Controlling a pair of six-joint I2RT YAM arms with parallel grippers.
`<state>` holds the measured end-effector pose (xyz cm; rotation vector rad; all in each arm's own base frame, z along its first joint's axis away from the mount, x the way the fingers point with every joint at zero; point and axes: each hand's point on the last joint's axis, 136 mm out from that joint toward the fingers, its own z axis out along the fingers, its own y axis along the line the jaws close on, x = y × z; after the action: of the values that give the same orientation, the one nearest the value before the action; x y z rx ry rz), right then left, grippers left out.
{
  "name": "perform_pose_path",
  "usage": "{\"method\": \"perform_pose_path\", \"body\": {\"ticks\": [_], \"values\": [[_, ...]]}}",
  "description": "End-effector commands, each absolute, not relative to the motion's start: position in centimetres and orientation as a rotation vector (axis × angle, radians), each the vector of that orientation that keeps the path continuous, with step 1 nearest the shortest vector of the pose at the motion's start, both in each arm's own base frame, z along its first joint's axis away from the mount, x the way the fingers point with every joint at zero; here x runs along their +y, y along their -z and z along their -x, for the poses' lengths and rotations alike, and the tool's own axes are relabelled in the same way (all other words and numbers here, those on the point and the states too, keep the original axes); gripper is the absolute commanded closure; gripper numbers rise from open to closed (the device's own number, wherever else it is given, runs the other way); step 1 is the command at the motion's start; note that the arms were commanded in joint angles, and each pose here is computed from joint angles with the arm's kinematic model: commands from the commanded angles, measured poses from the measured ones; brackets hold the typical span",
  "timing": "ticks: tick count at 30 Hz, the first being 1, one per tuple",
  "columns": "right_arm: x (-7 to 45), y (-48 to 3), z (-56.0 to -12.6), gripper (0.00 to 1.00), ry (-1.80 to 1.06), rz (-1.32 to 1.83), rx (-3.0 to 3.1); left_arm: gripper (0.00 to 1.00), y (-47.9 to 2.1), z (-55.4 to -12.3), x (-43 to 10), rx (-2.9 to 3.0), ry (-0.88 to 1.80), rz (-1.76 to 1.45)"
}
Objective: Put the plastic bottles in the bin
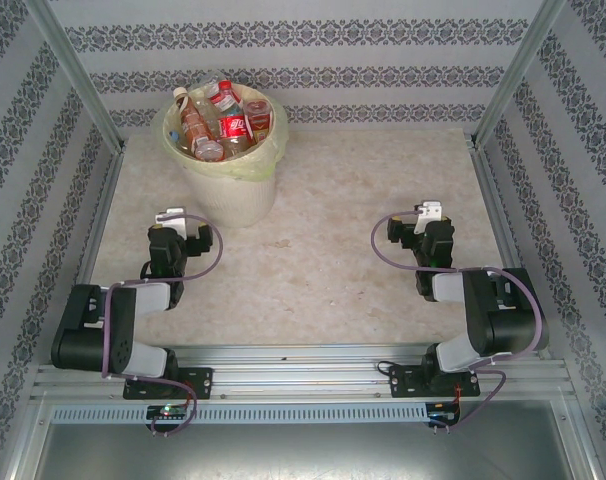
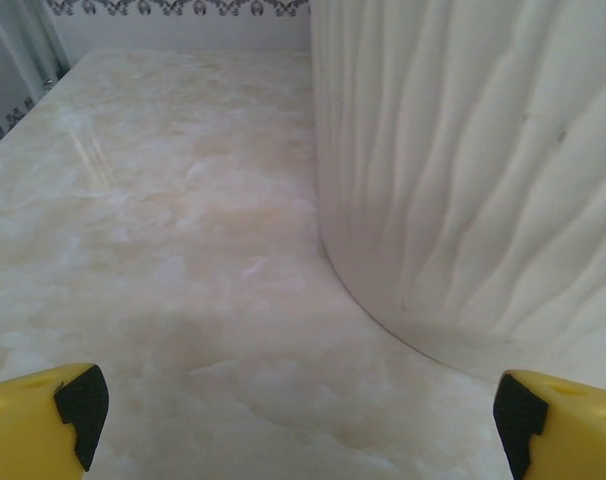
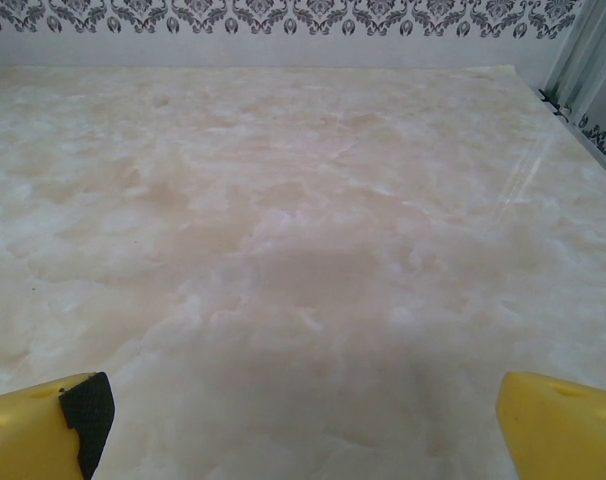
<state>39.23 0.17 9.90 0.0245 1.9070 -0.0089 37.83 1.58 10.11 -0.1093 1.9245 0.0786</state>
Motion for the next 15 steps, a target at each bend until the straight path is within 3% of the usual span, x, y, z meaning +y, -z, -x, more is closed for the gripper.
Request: {"method": "perform_pose_path", "body": {"ticks": [1,6,10,15], "values": [[1.6,-10.6,-39.5,0.02,-0.071,0.059,1.876,0.00,-11.2,-38.5,1.0,1.859,-0.052,0.040],[2.8,-10.5,-38.3,0.02,-0.128,0.132,1.844,0.00,-10.5,-38.7,0.6,1.848,-0.038,0.011],[-2.1,-10.4,-38.4,0.02,0.046,-0.164,1.844,0.00,-9.9,-38.7,-0.2,1.852,-0.010,-0.033],[2.7,-10.6,-39.2,0.02,-0.133,0.127,1.868,0.00,-9.5,-38.2,-1.0,1.827,0.020,-0.080]]}}
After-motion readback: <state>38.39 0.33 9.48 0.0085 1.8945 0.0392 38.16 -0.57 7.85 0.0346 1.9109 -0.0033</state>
